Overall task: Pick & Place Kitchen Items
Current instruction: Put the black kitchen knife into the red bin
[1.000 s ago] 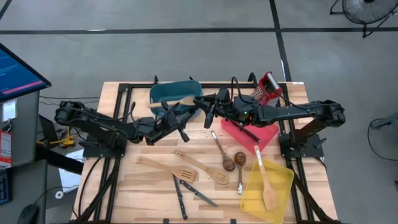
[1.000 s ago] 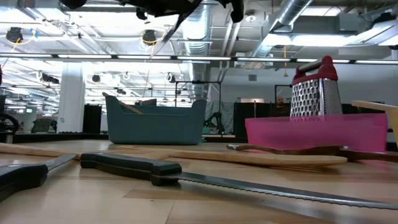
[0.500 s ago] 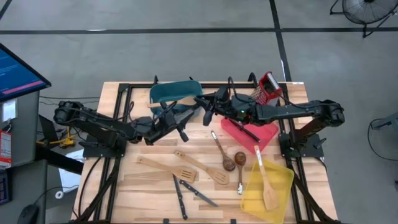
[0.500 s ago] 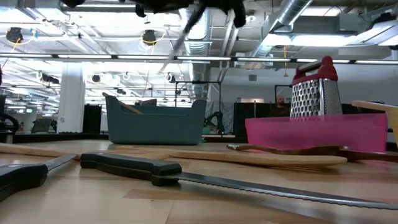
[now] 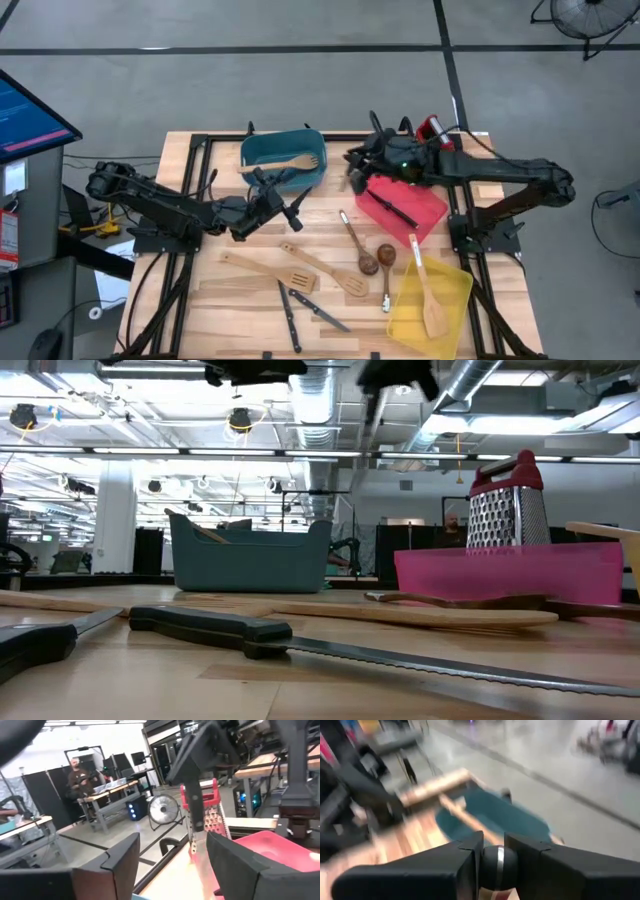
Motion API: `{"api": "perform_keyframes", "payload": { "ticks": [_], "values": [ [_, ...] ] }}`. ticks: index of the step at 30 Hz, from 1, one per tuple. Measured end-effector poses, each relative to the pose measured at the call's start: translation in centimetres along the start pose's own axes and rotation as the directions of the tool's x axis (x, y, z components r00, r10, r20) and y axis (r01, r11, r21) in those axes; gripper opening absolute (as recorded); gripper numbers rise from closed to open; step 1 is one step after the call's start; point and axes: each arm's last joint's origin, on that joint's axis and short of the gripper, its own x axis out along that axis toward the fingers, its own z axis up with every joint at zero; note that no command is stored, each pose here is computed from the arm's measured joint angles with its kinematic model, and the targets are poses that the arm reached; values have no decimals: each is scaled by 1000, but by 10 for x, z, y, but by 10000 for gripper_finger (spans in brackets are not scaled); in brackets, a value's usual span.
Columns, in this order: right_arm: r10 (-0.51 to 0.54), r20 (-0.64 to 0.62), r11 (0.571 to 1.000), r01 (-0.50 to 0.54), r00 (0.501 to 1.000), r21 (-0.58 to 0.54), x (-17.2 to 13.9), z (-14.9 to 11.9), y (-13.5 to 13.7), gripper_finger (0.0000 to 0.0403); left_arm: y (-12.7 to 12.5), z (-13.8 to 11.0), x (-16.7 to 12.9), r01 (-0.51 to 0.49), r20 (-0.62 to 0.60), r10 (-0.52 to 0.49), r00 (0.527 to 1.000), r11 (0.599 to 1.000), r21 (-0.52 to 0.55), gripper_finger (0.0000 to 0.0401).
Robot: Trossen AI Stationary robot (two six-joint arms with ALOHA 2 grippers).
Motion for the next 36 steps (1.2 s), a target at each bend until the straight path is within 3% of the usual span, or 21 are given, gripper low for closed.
{"api": "perform_keyframes", "payload": {
  "ticks": [3,8,12,15,25,27,36],
  "values": [
    [-54,-127,999,53,990,-8,-15,6,-17,70,-1,1,-2,9,3,-9,1000,1000,-1,214],
    [-21,-284,1000,27,959,15,-36,22,-41,70,-2,1,-3,12,3,-12,1000,1000,-2,207],
    [19,-423,999,0,906,45,-41,19,-57,69,-2,1,-3,21,6,-21,1000,1000,-5,205],
    [-34,-520,998,61,853,35,-42,10,-70,69,-2,1,-3,39,11,-39,999,999,-6,206],
    [-85,-688,990,138,721,22,-16,-11,-104,69,-2,1,-3,43,12,-43,999,999,-9,207],
    [-63,-705,992,120,707,32,-9,-12,-107,69,-2,1,-2,40,11,-40,999,999,-8,207],
    [9,-831,997,60,556,50,36,-36,-125,69,-2,0,-2,40,4,-40,999,999,0,204]
  ]
}}
